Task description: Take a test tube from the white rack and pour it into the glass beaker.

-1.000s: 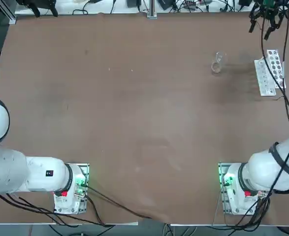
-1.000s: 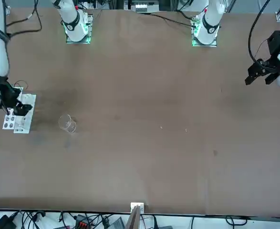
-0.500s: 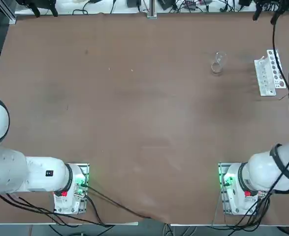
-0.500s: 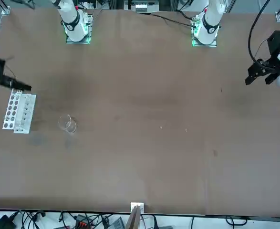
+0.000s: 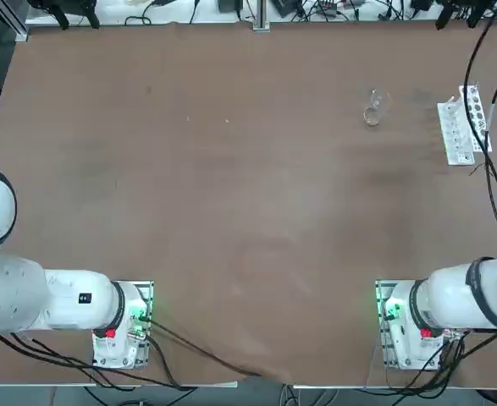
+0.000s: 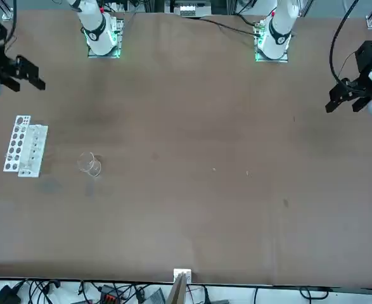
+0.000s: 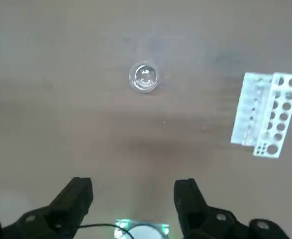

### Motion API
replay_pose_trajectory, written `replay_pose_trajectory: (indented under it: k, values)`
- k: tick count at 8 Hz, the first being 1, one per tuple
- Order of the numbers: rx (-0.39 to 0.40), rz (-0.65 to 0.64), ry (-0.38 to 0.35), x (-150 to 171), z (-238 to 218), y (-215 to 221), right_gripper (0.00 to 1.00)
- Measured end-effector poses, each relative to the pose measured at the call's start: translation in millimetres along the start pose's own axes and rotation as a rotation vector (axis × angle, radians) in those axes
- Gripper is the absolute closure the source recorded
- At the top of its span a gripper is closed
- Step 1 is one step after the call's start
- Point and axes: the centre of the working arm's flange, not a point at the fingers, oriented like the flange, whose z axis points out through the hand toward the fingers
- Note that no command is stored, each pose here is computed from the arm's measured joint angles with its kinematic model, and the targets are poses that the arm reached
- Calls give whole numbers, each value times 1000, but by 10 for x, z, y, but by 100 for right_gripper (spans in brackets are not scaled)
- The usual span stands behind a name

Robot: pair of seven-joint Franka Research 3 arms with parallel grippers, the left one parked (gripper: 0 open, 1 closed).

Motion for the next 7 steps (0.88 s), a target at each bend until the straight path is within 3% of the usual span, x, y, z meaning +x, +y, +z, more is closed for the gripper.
replay_pose_trajectory:
  k: [7]
  values:
    - [6,10,-7,-1,166,216,0]
